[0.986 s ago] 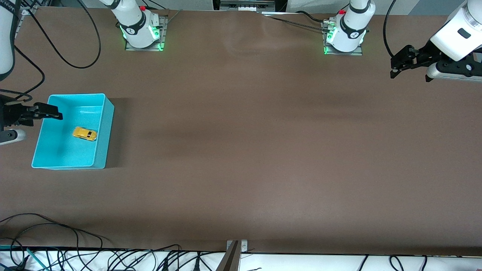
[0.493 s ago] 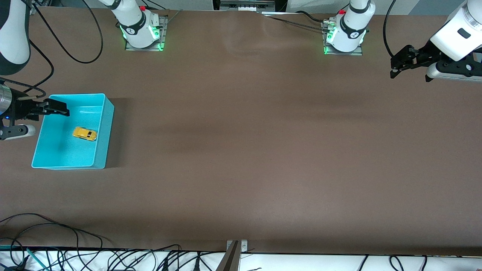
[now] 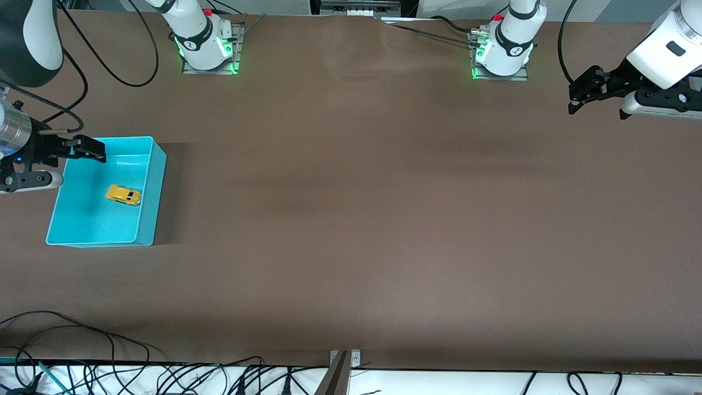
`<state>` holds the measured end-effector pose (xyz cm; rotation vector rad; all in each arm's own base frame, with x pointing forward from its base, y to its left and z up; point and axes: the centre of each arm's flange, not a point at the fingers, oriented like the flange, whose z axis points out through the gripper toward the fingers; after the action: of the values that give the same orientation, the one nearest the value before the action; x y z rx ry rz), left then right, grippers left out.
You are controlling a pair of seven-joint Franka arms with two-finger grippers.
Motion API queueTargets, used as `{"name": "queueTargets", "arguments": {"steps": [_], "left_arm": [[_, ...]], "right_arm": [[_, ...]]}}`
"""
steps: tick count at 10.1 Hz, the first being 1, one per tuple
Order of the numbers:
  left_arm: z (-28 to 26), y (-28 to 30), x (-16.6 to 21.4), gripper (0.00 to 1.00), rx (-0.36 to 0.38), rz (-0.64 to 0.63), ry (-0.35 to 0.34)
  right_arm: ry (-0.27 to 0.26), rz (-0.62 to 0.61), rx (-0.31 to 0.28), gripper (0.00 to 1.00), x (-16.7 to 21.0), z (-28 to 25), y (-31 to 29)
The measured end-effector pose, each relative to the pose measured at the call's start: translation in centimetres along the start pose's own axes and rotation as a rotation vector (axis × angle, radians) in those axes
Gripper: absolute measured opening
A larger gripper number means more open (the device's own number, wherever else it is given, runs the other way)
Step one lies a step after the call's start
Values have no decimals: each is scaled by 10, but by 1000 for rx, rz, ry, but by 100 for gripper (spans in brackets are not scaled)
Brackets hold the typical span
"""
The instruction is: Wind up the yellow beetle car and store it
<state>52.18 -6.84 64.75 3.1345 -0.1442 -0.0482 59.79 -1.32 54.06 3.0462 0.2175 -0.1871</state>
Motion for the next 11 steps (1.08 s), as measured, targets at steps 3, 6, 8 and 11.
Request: {"name": "queueTargets", "arguments": {"steps": [3,6,8,11], "left_arm": [[0,0,0,100,0,0,0],[0,0,0,100,0,0,0],[0,0,0,100,0,0,0],[0,0,0,100,0,0,0]], "right_arm": [[7,53,3,100,-10,3,-2],[3,59,4,100,-9,7,-4],[6,67,24,100,-9,7,-6],[15,106,83,100,-7,7,-12]]}}
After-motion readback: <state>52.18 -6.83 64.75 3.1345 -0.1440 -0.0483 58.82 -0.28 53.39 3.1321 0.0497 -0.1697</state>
